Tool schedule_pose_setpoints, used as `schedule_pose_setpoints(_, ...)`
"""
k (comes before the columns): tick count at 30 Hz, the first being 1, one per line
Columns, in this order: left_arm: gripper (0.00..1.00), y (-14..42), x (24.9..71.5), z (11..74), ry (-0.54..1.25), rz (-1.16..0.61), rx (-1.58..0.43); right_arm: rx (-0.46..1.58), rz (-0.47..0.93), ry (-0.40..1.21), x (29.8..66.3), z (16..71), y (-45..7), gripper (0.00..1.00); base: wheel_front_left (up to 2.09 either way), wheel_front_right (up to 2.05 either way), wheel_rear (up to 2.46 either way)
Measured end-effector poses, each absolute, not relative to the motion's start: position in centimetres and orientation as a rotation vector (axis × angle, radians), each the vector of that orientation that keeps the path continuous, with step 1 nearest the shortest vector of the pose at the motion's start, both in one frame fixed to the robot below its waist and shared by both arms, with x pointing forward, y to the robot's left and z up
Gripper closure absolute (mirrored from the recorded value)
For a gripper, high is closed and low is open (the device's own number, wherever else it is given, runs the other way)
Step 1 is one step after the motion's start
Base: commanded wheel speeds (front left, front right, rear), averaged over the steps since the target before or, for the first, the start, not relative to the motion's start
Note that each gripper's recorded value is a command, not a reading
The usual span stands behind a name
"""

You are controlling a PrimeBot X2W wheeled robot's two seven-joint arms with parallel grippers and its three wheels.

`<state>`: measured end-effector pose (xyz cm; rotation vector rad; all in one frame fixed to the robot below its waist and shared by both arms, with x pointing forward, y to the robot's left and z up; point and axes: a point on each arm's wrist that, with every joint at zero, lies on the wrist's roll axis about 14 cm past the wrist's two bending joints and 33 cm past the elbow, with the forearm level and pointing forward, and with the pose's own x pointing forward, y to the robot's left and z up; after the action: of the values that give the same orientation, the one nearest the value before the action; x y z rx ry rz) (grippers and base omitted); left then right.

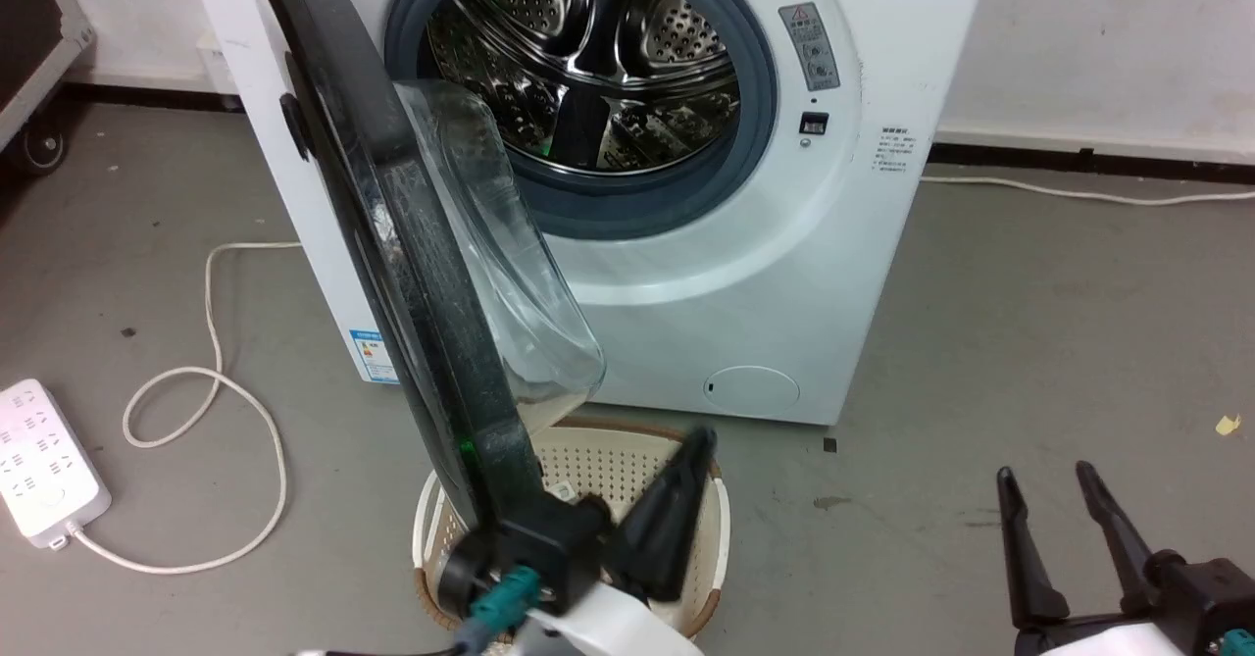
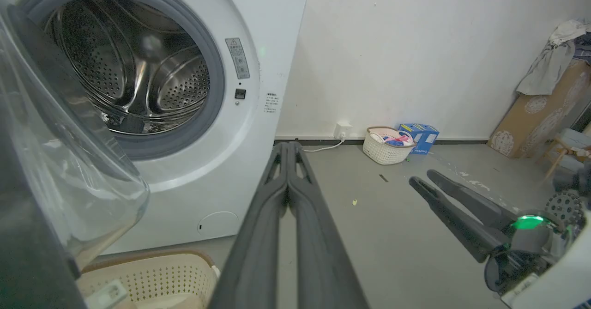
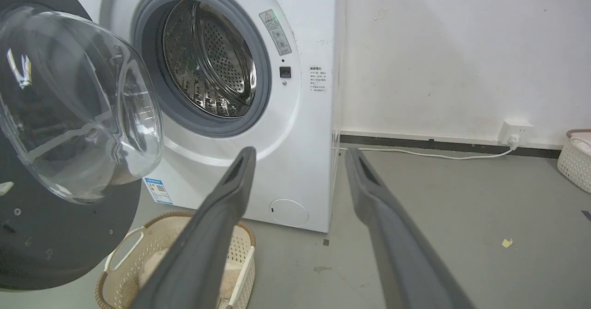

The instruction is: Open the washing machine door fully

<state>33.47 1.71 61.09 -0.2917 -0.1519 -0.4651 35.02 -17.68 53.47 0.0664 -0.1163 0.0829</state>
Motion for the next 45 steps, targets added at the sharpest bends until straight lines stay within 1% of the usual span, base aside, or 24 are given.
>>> schedule_pose_setpoints(4, 1.0, 1.6, 33.8, 56.8, -0.024, -0.445, -0.288, 0.069, 0.092, -0.1, 35.2, 53.0, -17.3, 0.0, 0.0, 0.0, 0.0)
schedule_pose_setpoints(7, 1.0, 3.4, 34.6, 54.9, 0.005, -0.373, -0.274, 0.069, 0.098, -0.095, 35.4, 52.8, -17.2, 0.0, 0.0, 0.0, 0.0)
schedule_pose_setpoints(11, 1.0, 6.3, 35.3, 53.6, 0.013, -0.274, -0.258, 0.074, 0.113, -0.079, 35.7, 52.5, -16.7, 0.0, 0.0, 0.0, 0.0)
schedule_pose_setpoints(16, 1.0, 8.4, 35.1, 52.8, 0.024, -0.207, -0.251, 0.079, 0.15, -0.069, 36.3, 52.3, -15.5, 0.0, 0.0, 0.0, 0.0)
schedule_pose_setpoints(25, 1.0, 12.8, 33.5, 52.1, 0.025, -0.078, -0.254, 0.101, 0.269, -0.064, 37.7, 52.4, -11.5, 0.0, 0.0, 0.0, 0.0)
schedule_pose_setpoints(29, 1.0, 16.4, 32.4, 51.8, 0.027, 0.027, -0.24, 0.108, 0.348, -0.056, 38.2, 52.3, -8.8, 0.0, 0.0, 0.0, 0.0)
schedule_pose_setpoints(35, 1.0, 23.8, 30.5, 51.8, 0.025, 0.21, -0.173, 0.123, 0.448, -0.033, 38.8, 51.7, -5.2, 0.0, 0.0, 0.0, 0.0)
schedule_pose_setpoints(45, 1.0, 36.8, 30.8, 52.7, 0.105, 0.461, -0.027, 0.13, 0.514, 0.034, 41.4, 49.4, -2.4, 0.0, 0.0, 0.0, 0.0)
